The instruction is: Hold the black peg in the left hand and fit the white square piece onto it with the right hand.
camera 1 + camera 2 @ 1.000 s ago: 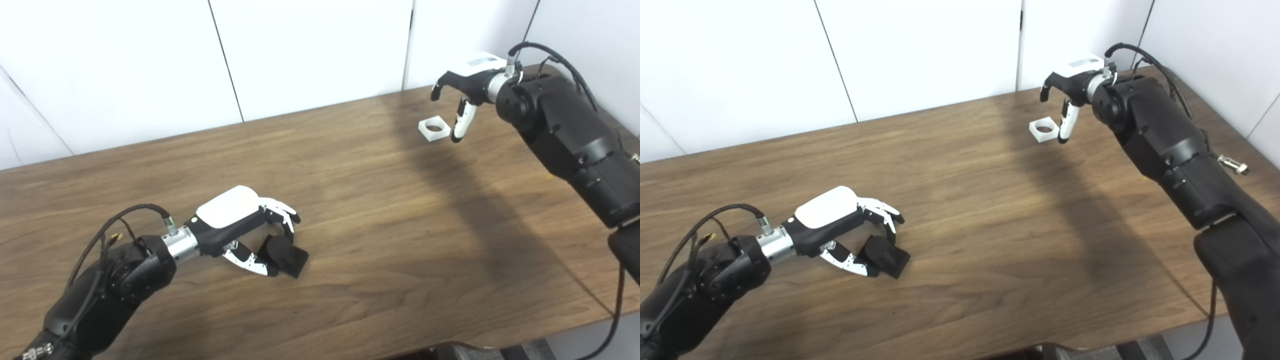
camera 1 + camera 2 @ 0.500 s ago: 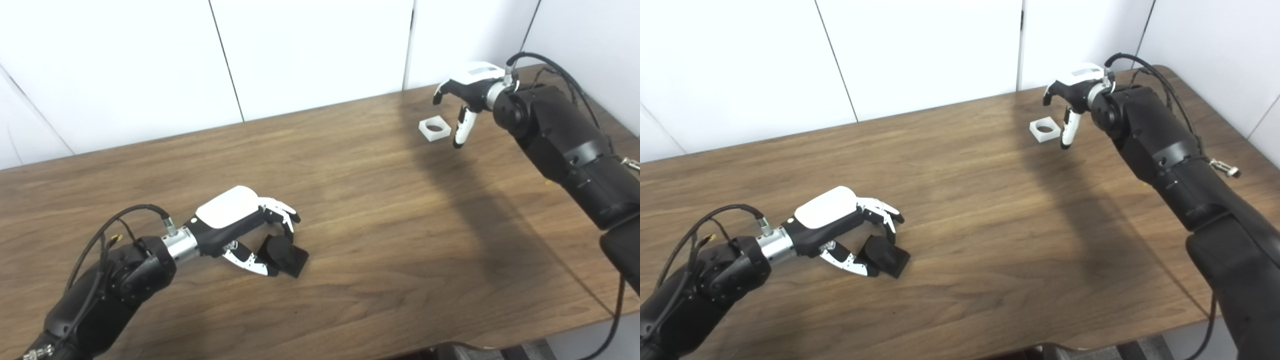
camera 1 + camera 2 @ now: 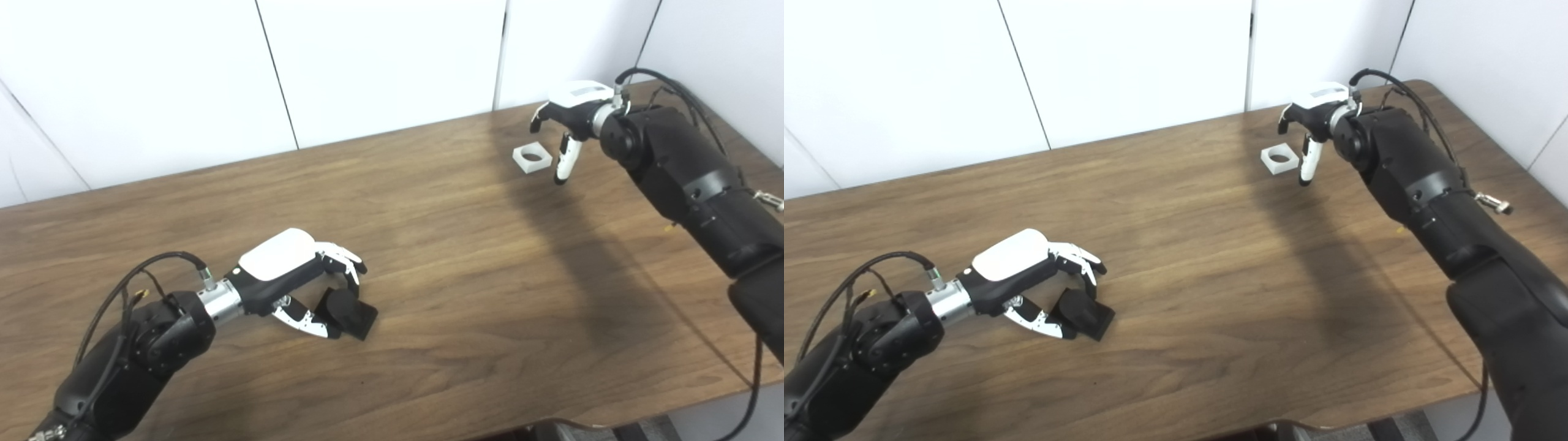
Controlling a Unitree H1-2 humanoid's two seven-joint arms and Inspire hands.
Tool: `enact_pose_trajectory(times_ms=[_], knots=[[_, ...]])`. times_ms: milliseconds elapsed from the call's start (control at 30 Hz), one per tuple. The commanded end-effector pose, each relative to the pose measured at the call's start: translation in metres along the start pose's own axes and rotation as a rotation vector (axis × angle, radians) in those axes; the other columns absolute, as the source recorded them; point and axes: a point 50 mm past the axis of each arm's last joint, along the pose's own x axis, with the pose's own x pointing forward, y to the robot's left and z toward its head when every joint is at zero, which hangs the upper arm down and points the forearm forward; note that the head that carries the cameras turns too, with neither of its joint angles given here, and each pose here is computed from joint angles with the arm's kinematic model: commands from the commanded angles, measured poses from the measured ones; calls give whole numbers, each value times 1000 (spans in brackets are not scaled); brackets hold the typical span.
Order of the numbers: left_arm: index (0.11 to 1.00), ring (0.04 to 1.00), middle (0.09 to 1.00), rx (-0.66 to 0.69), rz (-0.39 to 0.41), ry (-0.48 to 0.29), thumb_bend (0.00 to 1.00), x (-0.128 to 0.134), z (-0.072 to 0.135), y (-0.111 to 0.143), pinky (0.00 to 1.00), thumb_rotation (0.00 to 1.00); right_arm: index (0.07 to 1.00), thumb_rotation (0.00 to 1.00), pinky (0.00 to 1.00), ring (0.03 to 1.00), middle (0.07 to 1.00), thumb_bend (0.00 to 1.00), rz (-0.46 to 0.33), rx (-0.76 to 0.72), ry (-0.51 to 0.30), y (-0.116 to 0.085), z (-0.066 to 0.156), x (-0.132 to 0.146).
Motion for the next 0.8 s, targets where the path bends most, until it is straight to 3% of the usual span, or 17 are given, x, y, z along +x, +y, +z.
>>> enact_pose_trajectory(times_ms=[0,367,500,767], knots=[[491,763,781,36,-225,76,522,-18,-7,-42,607,71,780,133,772,867,886,794,-102,-10,-16,-36,4,2],[492,760,780,28,-224,81,522,-21,-6,-40,609,71,772,157,741,866,869,794,-89,-15,-39,-31,22,16],[492,765,782,28,-225,79,522,-21,-6,-40,615,72,769,161,772,889,868,789,-78,-15,-45,-28,30,20],[492,769,785,22,-233,82,522,-24,-5,-40,613,71,757,159,759,877,864,771,-57,-15,-51,-18,30,26]])
